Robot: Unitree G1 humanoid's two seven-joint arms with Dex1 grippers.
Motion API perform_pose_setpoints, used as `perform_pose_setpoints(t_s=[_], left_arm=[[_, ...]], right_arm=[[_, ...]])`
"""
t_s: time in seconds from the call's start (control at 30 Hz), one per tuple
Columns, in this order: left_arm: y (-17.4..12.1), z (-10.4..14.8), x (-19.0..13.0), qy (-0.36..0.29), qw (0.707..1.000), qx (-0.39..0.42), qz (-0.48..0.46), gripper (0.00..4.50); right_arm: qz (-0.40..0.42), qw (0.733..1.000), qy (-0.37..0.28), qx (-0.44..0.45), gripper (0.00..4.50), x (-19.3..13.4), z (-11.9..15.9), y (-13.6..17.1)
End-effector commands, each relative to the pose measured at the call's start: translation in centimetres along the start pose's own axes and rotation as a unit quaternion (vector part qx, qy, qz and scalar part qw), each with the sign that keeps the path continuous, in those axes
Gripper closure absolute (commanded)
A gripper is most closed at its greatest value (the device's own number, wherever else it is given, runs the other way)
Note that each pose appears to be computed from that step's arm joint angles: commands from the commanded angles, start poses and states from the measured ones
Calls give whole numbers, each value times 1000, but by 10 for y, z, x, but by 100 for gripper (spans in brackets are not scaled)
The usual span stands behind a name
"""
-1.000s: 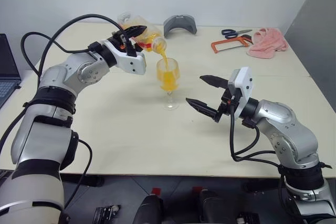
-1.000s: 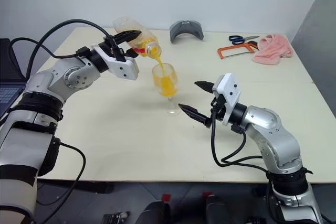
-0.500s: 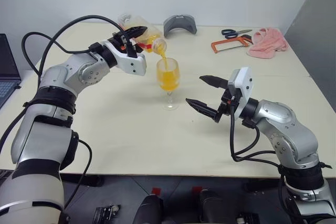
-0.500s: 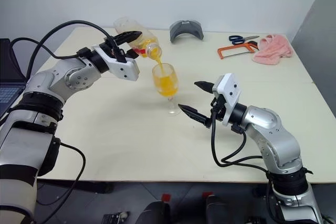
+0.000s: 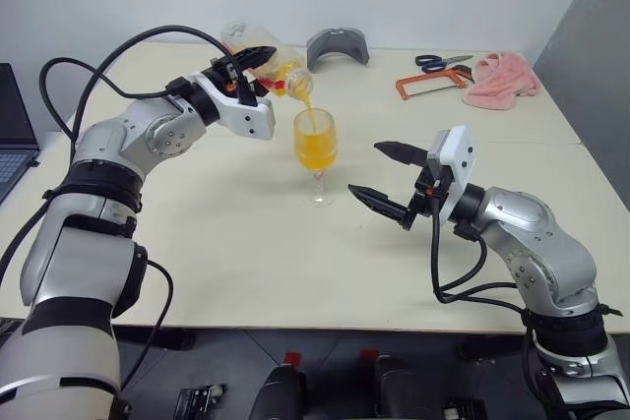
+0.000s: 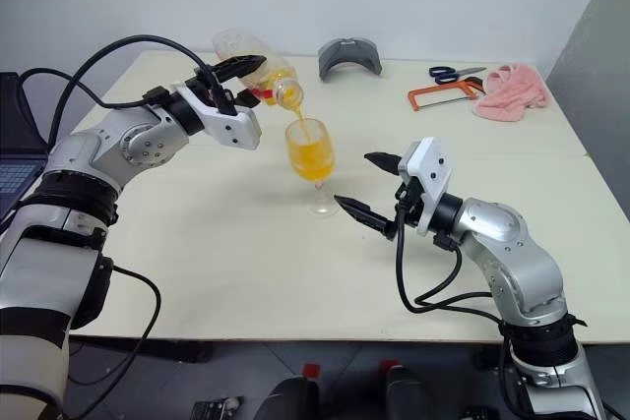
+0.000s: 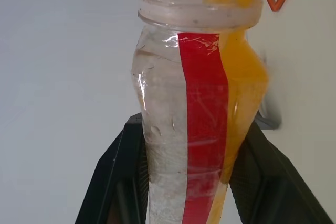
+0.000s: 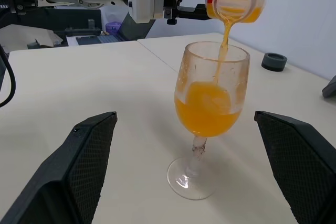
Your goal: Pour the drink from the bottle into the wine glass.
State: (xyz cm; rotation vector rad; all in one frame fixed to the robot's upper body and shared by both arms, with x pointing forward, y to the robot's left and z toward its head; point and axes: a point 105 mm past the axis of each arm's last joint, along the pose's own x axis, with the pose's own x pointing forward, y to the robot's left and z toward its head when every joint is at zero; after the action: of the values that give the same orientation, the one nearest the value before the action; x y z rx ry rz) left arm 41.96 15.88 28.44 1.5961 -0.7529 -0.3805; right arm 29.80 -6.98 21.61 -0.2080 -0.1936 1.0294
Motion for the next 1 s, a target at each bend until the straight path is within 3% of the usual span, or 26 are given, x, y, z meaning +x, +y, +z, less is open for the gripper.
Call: perform_pose_setpoints(t_s=[0.03,0.33,0.73,0.9,1.0], left_arm=[[22,-1,2,-2,999,12,33,284],[19,1,3,-5,1000,6,30,284],[14,2,6,8,996,-82,41,284],[12,-5,1,32,985,-159,60,284],[15,-20,-10,65,952,-278,113,284]], right_arm=[[11,999,-18,-25,0,0,14,6],[11,999,-21,-27,0,1,14,7],[2,999,-26,-42,0,4,17,6],[-2,998,-32,-57,0,6,18,5],[4,998,-34,-56,0,6,19,8]])
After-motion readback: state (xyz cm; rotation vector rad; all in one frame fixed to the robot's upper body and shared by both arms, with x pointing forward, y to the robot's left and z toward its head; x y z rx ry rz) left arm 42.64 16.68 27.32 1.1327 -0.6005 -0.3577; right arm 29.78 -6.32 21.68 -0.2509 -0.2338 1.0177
